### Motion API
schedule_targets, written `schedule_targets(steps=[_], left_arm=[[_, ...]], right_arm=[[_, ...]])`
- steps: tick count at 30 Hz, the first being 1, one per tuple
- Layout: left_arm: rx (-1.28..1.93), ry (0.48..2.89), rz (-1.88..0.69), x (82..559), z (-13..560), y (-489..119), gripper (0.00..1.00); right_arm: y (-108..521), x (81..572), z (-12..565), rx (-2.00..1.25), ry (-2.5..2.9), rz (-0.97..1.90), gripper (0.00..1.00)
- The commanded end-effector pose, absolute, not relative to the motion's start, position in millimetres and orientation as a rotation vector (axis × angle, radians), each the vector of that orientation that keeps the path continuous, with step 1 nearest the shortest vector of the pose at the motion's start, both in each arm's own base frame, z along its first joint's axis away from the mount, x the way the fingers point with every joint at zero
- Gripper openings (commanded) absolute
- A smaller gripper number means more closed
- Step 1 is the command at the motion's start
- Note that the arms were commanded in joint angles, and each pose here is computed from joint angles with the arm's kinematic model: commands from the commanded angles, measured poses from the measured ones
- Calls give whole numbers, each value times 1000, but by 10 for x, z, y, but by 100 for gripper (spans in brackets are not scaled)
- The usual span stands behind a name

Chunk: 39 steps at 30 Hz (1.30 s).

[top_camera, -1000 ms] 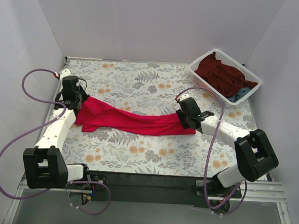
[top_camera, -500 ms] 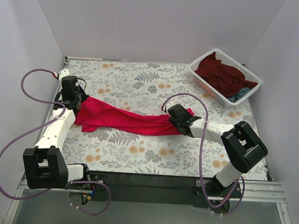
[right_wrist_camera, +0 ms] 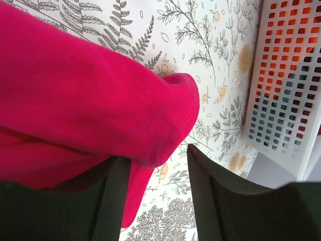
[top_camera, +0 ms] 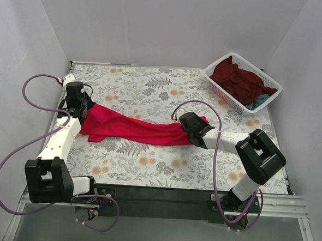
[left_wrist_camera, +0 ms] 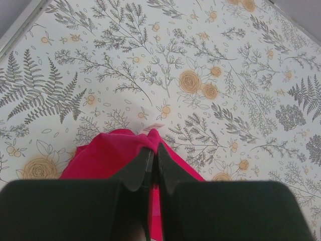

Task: Fold and stack the t-shirts
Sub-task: Flatten the tshirt out

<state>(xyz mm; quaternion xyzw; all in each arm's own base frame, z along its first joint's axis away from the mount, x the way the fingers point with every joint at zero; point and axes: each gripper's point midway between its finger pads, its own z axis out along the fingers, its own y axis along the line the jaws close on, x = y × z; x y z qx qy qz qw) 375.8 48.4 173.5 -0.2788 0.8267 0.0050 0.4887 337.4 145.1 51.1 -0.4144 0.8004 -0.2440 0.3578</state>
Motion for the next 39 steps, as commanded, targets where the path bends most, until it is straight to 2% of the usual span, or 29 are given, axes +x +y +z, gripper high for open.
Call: schedule_targets(steps=[1, 9, 12, 15, 16, 18, 19, 20, 25, 30, 35, 39], left_arm=[[-683, 1965, 15, 3733, 1855, 537, 0], [-684, 1967, 13, 3730, 1852, 540, 0], [-685, 1965, 11, 3733, 1855, 540, 0], [-684, 1964, 9, 3736, 1858, 537, 0], [-685, 1965, 11, 3733, 1855, 540, 0], [-691, 1960, 15, 3730, 1862, 549, 0], [-693, 1956, 17, 3731, 1871, 554, 0], [-698, 1955, 23, 3727, 1869, 564, 0], [-722, 1908, 0, 3906, 2144, 581, 0], [-731, 1833, -15, 4134, 2641, 616, 0], [-718, 1642, -24, 4060, 3728, 690, 0], [-691, 1471, -12, 3642, 4538, 739, 0]], right_arm=[[1489, 3407, 538, -1071, 2015, -658, 53], [1512, 3393, 576, -1093, 1982, -680, 46], [1505, 3374, 549, -1106, 1983, -686, 38], [1473, 3350, 520, -1119, 1985, -707, 28], [1456, 3341, 511, -1122, 1986, -715, 21], [1437, 3348, 551, -1114, 1979, -726, 13], [1435, 3355, 588, -1107, 1973, -734, 5], [1437, 3367, 653, -1094, 1962, -733, 1], [1508, 3534, 1128, -1053, 1869, -759, 1], [1632, 3791, 2002, -928, 1737, -780, 1], [1564, 3806, 2927, -809, 1612, -814, 1], [1425, 3553, 3532, -739, 1532, -820, 1]])
